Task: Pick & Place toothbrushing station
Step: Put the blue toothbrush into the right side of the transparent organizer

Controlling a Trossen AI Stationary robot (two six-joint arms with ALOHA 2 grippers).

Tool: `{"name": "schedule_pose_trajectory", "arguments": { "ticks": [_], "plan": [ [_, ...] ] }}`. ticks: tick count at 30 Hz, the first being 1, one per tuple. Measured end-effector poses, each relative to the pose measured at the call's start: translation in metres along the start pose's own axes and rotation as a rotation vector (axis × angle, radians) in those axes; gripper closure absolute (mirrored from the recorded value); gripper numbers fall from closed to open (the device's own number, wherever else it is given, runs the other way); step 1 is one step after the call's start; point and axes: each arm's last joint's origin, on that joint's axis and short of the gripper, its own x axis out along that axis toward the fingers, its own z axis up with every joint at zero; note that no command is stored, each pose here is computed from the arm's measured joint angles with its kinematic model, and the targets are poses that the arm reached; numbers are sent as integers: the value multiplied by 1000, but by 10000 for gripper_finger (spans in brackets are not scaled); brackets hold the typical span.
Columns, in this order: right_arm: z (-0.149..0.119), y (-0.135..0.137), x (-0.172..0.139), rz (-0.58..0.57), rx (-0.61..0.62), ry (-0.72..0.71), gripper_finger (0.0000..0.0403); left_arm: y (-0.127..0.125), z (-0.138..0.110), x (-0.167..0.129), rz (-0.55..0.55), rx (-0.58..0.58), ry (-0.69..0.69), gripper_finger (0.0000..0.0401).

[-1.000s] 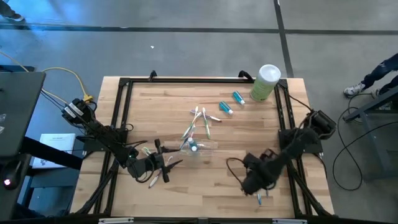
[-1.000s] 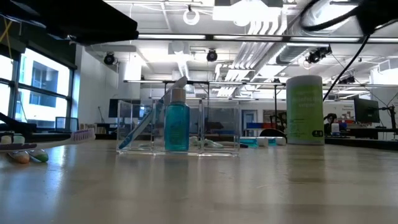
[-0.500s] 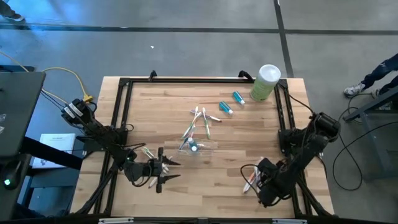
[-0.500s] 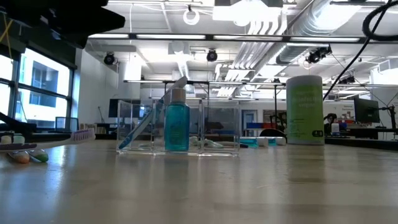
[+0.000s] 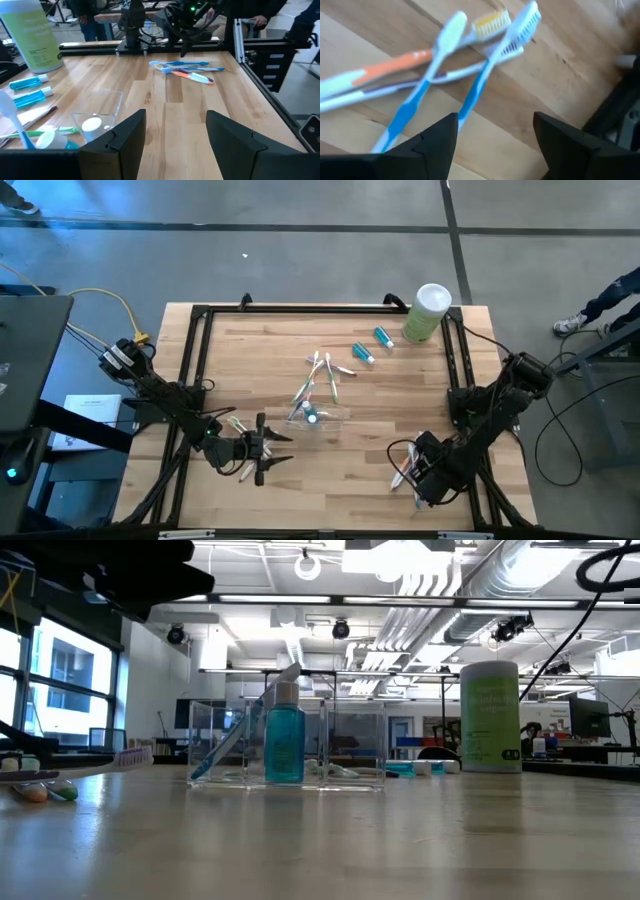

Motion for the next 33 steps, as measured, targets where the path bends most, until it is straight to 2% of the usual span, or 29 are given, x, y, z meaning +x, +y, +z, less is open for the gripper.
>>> {"name": "schedule_pose_trajectory", "arguments": {
  "ticks": [4,24,33],
  "plan": [
    [1,1,1,12,-42,-57,151,0,0,0,-6,2,3,201],
    [-1,8,2,77,-39,-12,151,-1,-1,0,-21,-19,9,201],
    [-4,3,38,145,-31,66,151,-1,-1,0,-25,-22,10,201]
  ]
}}
